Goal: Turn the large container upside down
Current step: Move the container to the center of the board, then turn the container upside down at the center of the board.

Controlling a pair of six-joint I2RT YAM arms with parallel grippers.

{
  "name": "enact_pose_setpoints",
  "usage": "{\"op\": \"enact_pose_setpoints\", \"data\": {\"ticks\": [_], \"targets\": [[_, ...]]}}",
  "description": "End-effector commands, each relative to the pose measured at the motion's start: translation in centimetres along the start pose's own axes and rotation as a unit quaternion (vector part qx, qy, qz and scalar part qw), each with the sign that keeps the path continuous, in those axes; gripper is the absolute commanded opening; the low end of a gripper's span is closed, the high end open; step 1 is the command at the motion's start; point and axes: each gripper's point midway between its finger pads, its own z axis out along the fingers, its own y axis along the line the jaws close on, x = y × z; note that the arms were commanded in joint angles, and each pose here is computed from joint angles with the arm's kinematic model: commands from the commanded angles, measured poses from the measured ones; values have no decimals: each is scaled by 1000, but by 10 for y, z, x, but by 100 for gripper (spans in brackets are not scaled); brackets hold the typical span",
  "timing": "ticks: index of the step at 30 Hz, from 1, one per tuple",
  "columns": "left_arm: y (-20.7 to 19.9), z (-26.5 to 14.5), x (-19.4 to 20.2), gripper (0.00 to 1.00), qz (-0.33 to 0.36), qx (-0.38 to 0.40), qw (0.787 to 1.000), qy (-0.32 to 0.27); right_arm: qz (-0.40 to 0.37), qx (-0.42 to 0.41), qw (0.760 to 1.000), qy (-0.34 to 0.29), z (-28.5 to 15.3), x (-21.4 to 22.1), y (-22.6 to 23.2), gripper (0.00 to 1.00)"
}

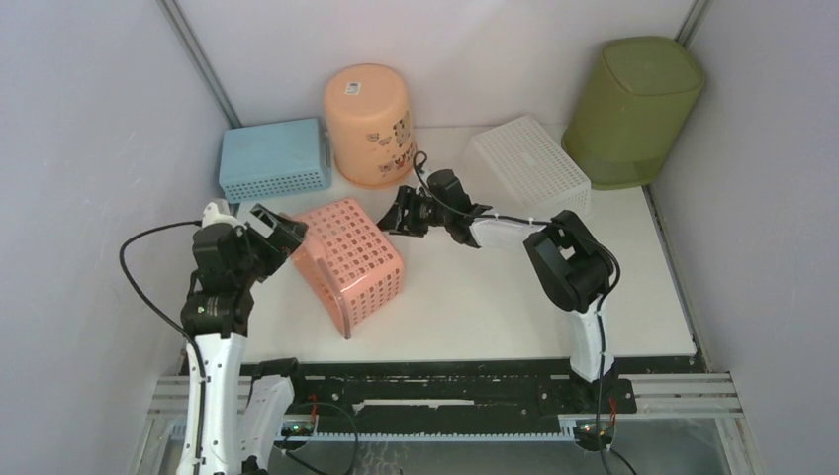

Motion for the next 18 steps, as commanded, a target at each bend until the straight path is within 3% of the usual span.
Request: {"op": "enact_pose_setpoints", "data": {"ticks": [1,10,12,16,18], "targets": [[-20,11,32,100,-37,62,996,51,-31,-20,999,-33,-27,-15,30,61],[-34,42,63,100,-48,75,992,87,-16,0,999,-33,-59,2,13,61],[-36,47,64,92,-50,74,992,86,-16,3,999,-34,-68,5,11,61],[-44,55,65,47,-60,93,990,88,-19,5,999,-38,-86,6,9,61],[-50,62,67,8,-63,106,988,95,-19,6,999,-40,-94,6,8,61]]}}
